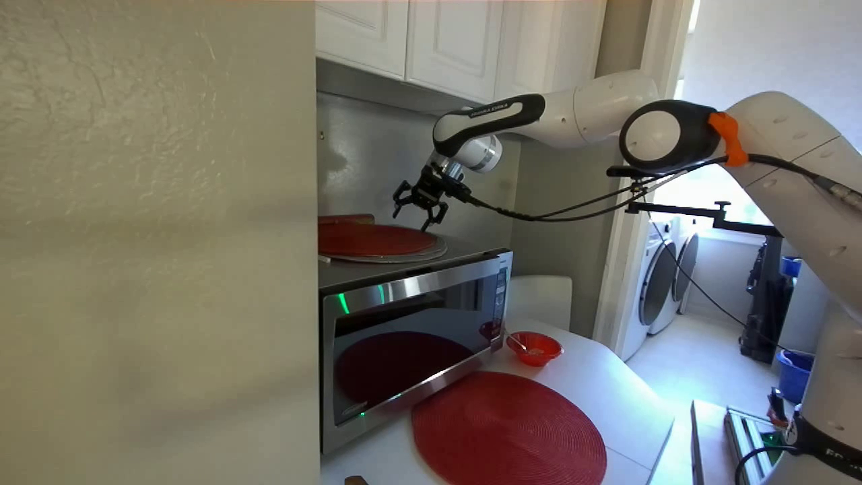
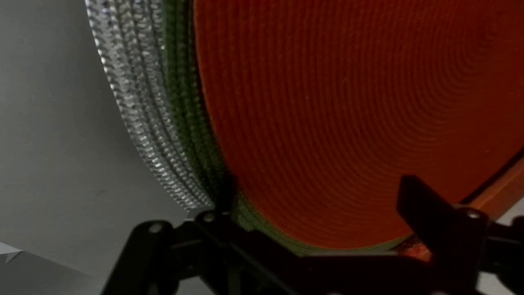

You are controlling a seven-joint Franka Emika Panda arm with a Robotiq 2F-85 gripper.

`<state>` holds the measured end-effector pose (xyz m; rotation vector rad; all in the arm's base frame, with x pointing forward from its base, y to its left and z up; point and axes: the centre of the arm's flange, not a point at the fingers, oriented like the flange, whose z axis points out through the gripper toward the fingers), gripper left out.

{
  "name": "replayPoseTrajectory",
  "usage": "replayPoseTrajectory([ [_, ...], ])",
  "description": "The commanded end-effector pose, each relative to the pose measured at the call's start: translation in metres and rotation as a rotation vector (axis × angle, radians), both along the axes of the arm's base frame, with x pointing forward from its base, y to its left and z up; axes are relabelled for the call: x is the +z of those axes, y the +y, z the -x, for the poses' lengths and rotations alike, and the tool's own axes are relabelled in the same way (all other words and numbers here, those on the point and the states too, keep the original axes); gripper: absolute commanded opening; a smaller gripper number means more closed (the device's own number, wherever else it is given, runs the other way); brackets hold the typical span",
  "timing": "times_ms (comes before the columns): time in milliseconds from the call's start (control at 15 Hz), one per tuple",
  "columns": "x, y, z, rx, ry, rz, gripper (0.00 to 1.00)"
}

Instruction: Put the orange object on the counter on top of the other orange object

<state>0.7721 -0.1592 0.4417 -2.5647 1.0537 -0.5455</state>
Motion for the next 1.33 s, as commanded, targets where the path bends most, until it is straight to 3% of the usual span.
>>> replayPoseTrajectory([
  [0, 0.006, -0.001, -0.012, -0.003, 0.005, 0.007, 1.0],
  [400, 0.011, -0.004, -0.012, 0.007, 0.016, 0.087, 1.0],
  [1267, 0.001, 0.008, -0.011, 0.042, 0.046, 0.124, 1.0],
])
